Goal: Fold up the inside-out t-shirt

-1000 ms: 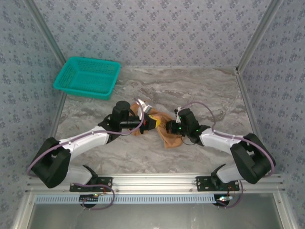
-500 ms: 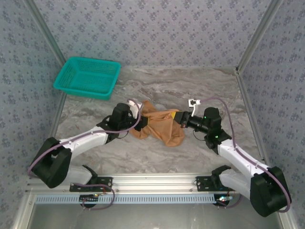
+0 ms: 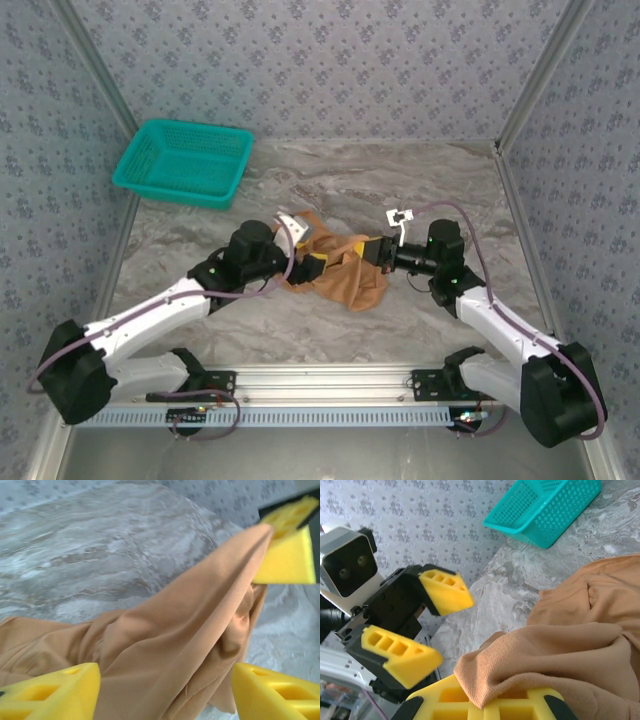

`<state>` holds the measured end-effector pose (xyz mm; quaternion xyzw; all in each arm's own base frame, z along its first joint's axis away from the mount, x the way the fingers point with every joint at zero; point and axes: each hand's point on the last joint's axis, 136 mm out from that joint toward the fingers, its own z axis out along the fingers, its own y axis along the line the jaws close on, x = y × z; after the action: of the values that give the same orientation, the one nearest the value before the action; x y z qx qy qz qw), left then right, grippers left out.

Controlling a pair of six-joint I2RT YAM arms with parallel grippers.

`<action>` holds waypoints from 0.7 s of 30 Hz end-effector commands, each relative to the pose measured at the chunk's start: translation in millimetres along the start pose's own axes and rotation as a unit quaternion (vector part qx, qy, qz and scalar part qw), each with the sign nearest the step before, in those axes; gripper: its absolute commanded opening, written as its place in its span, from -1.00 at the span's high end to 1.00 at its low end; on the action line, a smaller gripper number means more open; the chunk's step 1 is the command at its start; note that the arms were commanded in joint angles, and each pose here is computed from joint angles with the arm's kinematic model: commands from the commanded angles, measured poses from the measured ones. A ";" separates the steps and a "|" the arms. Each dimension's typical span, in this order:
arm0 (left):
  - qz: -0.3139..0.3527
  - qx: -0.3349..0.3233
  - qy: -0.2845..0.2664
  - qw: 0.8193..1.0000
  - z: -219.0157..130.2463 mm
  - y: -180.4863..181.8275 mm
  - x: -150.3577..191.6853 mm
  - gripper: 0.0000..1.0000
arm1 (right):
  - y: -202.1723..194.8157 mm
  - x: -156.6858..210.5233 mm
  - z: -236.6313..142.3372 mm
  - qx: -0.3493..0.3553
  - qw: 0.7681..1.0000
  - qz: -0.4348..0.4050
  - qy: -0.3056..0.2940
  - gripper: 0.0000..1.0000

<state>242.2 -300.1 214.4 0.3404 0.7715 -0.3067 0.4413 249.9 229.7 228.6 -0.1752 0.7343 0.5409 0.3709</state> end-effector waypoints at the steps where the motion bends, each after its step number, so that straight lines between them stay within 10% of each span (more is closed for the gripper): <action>1: 0.057 0.066 0.039 0.995 9.5 -21.8 4.0 -0.44 | 10.2 -1.9 -6.1 -0.004 0.999 -0.039 0.022 1.00; 9: 0.064 0.128 0.084 0.986 38.7 -37.6 3.6 -0.26 | 14.2 -0.6 -11.7 0.003 0.998 -0.057 0.033 1.00; 21: -0.009 0.189 0.118 0.975 50.8 -39.8 -0.2 1.00 | 13.7 -13.8 -29.8 0.045 0.994 -0.096 0.026 1.00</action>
<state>235.9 -364.5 179.9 0.4592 0.7555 -0.3728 0.2818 239.3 212.7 235.5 -0.2250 0.7518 0.4869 0.3835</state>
